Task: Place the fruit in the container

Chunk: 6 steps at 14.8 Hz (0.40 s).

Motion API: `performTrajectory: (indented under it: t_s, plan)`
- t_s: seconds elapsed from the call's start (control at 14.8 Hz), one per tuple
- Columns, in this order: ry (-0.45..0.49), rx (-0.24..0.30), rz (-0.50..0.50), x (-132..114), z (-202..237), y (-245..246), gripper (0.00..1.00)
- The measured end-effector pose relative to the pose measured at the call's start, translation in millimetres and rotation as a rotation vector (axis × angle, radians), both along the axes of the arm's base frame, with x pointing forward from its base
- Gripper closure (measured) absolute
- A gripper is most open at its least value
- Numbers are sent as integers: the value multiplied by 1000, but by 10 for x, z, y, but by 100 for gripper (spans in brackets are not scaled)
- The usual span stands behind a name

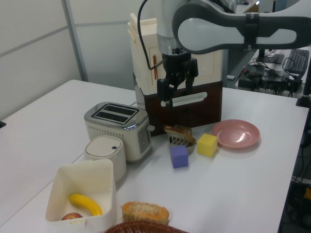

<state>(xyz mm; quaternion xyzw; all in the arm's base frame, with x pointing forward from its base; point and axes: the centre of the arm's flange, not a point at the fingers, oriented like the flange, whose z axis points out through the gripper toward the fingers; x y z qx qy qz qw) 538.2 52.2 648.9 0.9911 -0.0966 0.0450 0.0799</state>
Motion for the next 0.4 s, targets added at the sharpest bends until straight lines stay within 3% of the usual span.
performTrajectory:
  t_s: [0.4]
  plan:
    - [5, 1, -16, 18, -27, -88, 0]
